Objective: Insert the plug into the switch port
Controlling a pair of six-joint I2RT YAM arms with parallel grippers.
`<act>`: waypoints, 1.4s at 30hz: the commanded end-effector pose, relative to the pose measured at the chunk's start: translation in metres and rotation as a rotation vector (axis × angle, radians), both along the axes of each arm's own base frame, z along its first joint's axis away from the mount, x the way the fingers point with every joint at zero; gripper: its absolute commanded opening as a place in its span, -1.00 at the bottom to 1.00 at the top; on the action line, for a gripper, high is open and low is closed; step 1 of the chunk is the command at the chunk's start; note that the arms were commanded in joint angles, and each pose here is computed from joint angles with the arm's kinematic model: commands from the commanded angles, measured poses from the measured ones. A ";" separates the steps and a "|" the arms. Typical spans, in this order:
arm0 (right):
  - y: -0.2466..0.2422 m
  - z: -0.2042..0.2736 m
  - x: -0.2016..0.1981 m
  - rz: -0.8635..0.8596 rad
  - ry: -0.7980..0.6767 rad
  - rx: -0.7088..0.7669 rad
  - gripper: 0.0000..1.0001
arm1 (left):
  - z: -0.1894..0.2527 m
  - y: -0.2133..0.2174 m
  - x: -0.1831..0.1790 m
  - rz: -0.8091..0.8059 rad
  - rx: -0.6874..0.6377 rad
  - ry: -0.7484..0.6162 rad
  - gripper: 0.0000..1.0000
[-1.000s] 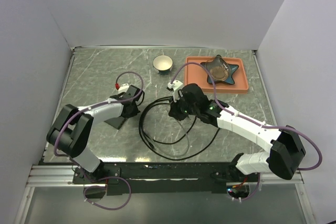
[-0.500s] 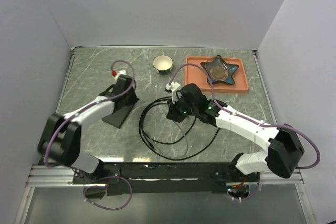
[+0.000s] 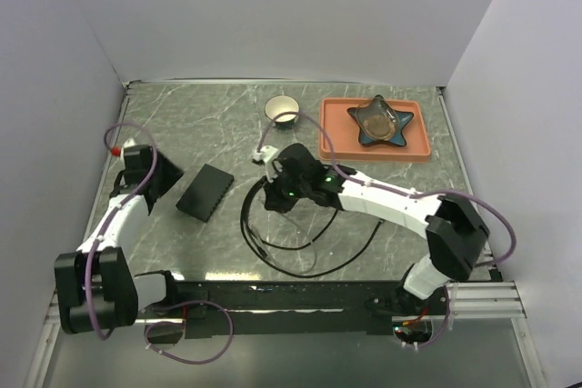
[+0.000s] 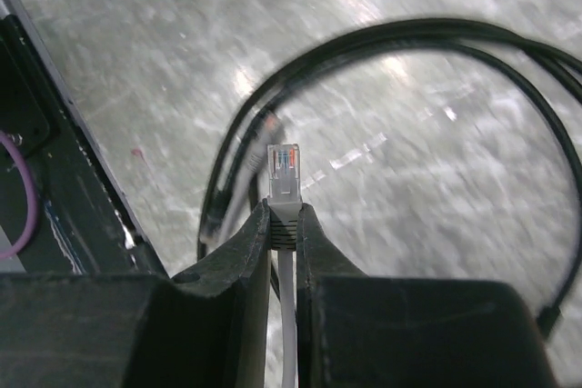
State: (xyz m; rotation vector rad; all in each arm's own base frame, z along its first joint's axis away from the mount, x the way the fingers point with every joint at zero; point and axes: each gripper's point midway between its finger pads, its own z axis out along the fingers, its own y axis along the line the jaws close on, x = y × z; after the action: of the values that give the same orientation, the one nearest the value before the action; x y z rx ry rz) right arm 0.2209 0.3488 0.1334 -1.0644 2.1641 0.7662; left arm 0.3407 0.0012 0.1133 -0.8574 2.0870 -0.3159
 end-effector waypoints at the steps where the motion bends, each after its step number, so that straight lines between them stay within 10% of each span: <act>1: 0.034 0.005 0.005 0.054 -0.035 0.002 -1.00 | -0.023 -0.001 -0.007 -0.045 -0.116 0.008 0.15; 42: 0.154 -0.094 0.012 0.162 0.096 -0.120 -1.00 | -0.080 -0.017 0.019 -0.275 -0.121 0.038 0.05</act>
State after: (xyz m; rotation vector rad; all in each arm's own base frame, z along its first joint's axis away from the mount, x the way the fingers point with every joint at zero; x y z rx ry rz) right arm 0.2332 0.4879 0.0329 -1.3248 2.2639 0.7492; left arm 0.3562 -0.0136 0.0327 -0.6859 2.2362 -0.5596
